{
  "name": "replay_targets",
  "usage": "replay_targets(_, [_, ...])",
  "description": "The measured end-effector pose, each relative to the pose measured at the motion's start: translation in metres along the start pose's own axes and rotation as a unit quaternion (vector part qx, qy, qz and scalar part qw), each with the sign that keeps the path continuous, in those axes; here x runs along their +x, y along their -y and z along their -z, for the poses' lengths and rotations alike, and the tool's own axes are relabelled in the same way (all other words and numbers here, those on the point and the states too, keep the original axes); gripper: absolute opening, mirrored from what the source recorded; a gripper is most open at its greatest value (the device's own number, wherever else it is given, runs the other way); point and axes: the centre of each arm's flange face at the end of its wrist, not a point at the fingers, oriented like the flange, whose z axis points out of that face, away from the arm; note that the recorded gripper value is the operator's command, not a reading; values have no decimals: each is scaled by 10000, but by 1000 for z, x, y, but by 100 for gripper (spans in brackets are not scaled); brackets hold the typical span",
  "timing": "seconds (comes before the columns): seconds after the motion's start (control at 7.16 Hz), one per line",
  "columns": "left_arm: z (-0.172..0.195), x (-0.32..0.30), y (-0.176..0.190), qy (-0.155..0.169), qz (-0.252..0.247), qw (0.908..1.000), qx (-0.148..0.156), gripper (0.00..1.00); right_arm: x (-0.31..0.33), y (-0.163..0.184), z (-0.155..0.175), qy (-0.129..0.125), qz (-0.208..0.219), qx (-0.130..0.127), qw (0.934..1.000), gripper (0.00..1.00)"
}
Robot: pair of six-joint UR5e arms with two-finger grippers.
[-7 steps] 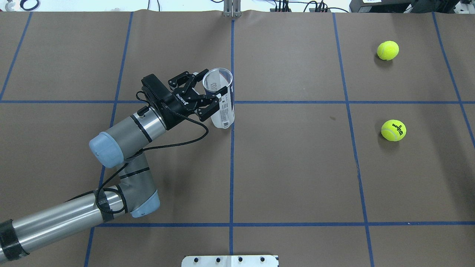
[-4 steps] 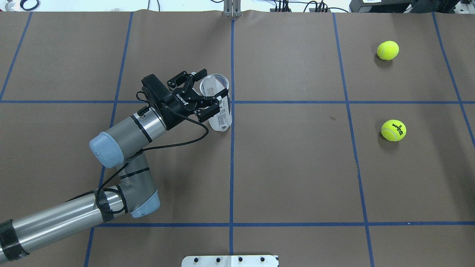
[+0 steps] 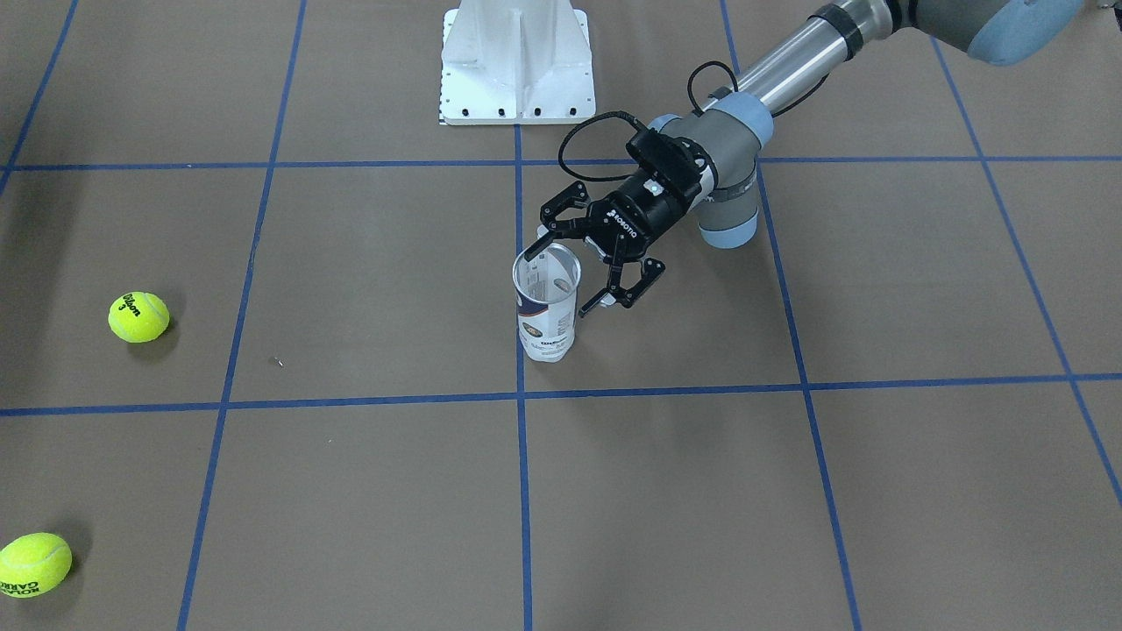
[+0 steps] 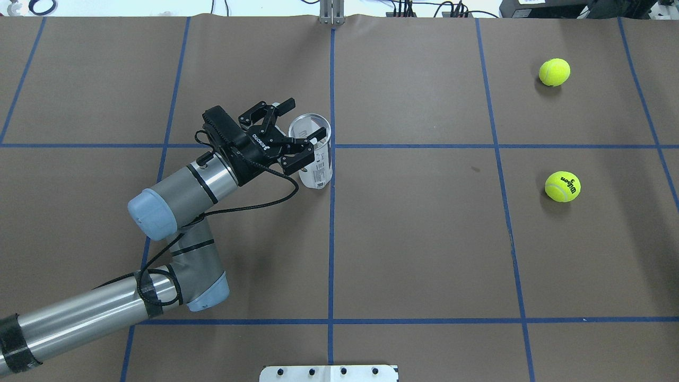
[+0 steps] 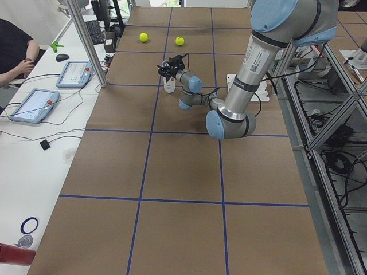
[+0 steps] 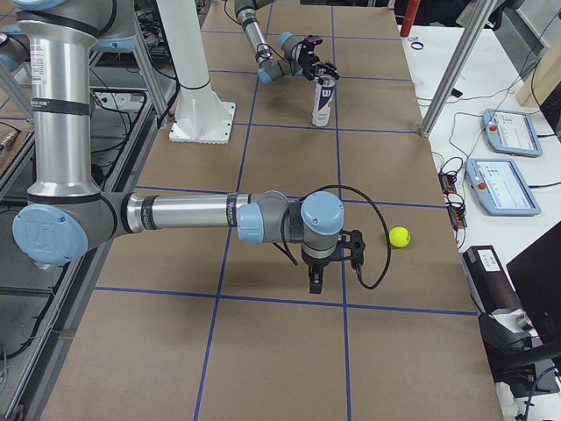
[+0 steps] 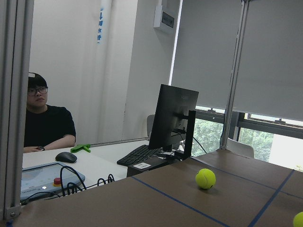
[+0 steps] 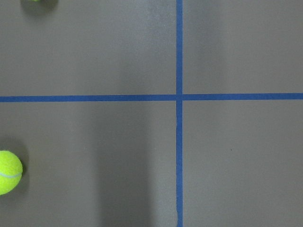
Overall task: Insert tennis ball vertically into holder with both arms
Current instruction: 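Lower the upright can onto the table with the left gripper, then open the left gripper and draw it back from the can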
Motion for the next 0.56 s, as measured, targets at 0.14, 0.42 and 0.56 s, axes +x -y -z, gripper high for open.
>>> replay_targets(0.14, [-3, 3, 4, -26, 23, 10000, 38, 99, 0, 1, 0, -2, 6, 4, 10000, 99])
replay_targets(0.42, [-8, 11, 18, -103, 70, 9998, 152, 99, -1, 2, 1, -3, 19, 11, 10000, 99])
replay_targets(0.56, [-7, 13, 26, -134, 73, 9997, 190, 99, -1, 2, 1, -2, 21, 13, 10000, 99])
